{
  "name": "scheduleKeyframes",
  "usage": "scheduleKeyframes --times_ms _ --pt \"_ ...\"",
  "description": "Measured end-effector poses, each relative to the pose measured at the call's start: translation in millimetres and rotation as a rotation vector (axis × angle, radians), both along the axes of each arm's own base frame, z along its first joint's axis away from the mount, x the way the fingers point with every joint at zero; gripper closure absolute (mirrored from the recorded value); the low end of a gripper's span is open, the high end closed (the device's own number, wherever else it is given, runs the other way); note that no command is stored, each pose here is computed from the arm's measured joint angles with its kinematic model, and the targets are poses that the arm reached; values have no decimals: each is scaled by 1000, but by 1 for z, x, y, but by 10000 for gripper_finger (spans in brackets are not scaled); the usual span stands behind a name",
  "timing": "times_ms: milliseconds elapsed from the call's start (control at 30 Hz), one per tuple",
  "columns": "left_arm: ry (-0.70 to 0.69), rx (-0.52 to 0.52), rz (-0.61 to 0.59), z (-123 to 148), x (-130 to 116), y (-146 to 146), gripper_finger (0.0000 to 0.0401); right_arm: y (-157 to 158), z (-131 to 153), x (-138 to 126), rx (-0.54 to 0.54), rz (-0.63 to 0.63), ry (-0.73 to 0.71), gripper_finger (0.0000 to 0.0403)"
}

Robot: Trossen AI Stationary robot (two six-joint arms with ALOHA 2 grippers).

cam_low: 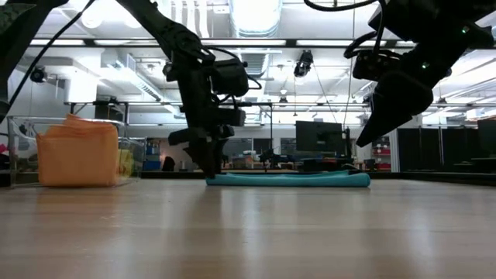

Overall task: Roll microfiber towels into tight, uniform cylinder then place into a basket
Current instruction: Fold the blue microfiber towel

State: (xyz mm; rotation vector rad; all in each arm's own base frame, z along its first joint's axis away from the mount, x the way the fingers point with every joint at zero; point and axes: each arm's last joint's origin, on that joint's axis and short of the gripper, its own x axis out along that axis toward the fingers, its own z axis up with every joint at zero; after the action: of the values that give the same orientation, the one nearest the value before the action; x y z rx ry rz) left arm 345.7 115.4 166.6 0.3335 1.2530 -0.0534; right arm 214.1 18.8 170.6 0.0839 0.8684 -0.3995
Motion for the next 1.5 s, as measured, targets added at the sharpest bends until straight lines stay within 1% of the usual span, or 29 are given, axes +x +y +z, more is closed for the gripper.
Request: scheduleKeyframes --times_ms 267,467,600,700,900,1033,1133,1233,1267,1333,1500 --pt "16 -19 -40 -3 3 -14 283 0 -1 0 0 0 1 179" --pt "37 -31 -70 -11 1 -26 283 0 -1 0 0 0 -1 179" --pt "38 -40 -19 -15 -3 -26 283 0 0 0 -6 12 -4 179" --pt "38 -37 -14 -17 -4 -26 283 0 0 0 -22 34 5 179" --pt "26 -41 3 -18 -3 -28 286 -4 3 3 -88 131 43 179" --pt "14 -36 4 -17 -2 -28 313 -17 8 8 -90 148 83 179" --pt "11 -30 5 -18 -1 -28 348 -30 7 13 -104 155 158 179" --pt "8 -29 9 -17 -1 -27 387 -42 0 20 -85 188 240 179" --pt "7 -30 17 -17 -1 -27 394 -45 -3 21 -77 205 277 179" --pt "5 -34 32 -17 -1 -27 395 -50 -11 25 -83 235 340 179" --pt "5 -36 33 -18 -1 -27 399 -55 -19 36 -88 272 393 179"
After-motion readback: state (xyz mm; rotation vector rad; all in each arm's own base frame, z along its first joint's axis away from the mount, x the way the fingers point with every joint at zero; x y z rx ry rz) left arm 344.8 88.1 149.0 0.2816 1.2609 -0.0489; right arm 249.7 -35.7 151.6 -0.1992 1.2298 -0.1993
